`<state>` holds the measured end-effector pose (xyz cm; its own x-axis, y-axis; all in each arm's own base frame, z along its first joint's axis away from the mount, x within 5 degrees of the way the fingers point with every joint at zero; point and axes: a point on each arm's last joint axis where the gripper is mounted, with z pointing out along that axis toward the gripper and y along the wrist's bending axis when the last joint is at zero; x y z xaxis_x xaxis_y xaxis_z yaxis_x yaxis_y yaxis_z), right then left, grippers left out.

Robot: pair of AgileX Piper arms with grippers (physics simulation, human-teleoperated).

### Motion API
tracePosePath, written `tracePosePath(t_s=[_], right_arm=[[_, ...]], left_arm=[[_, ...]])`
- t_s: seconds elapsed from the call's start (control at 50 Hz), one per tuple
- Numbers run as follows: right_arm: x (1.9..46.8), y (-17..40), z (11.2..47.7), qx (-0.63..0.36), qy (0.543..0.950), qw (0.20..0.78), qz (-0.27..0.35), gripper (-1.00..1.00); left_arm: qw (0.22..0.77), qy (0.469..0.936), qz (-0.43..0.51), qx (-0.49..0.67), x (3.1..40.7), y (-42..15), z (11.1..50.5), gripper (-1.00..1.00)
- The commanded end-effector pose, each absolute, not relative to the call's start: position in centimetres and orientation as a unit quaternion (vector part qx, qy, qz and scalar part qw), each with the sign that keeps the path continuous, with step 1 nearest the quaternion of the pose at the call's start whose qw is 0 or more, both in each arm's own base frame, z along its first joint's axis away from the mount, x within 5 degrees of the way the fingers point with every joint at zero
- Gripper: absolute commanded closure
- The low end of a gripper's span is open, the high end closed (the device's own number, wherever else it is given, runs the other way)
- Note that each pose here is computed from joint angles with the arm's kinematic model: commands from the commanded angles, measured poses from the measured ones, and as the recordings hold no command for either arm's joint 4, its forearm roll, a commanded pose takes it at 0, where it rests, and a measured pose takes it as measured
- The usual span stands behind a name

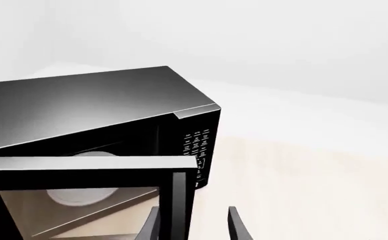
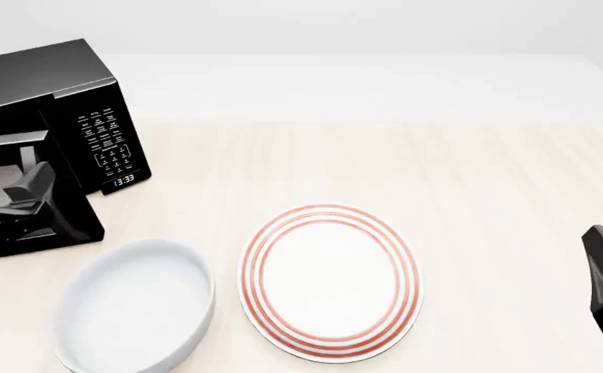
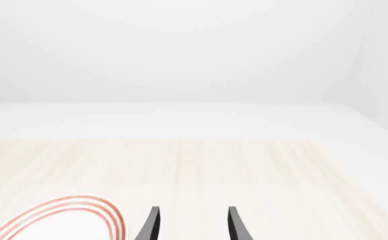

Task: Open the microwave.

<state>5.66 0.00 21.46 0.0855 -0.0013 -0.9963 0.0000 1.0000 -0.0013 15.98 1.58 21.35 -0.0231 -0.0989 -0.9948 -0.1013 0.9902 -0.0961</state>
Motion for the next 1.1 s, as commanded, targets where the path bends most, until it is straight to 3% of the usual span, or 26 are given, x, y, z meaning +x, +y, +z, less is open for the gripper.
tracePosePath(t_s=[0.02, 0.64, 0.84, 0.88, 0.92, 1.04, 1.1], right_arm=[[5.7, 0.0, 21.5, -0.001, 0.676, 0.737, 0.0, -1.0], [5.7, 0.0, 21.5, 0.0, 0.676, 0.737, 0.0, -1.0], [5.7, 0.0, 21.5, 0.0, 0.676, 0.737, 0.0, -1.0], [5.7, 0.0, 21.5, 0.0, 0.676, 0.737, 0.0, -1.0], [5.7, 0.0, 21.5, -0.001, 0.676, 0.737, 0.0, -1.0], [5.7, 0.0, 21.5, 0.0, 0.676, 0.737, 0.0, -1.0], [5.7, 0.0, 21.5, -0.001, 0.676, 0.737, 0.0, -1.0]], left_arm=[[0.703, 0.708, 0.0, -0.064, 14.7, 1.3, 22.6, -1.0], [0.731, 0.68, 0.005, -0.046, 9.5, 0.7, 27.9, -1.0], [0.736, 0.676, 0.006, -0.038, 9.7, 0.6, 30.0, -1.0], [0.739, 0.673, 0.009, -0.035, 9.5, 0.6, 28.5, -1.0], [0.741, 0.67, 0.01, -0.034, 9.5, 0.6, 31.3, -1.0], [0.743, 0.669, 0.018, -0.023, 9.3, 0.5, 32.9, -1.0], [0.744, 0.668, 0.021, -0.02, 9.5, 0.6, 31.3, -1.0]])
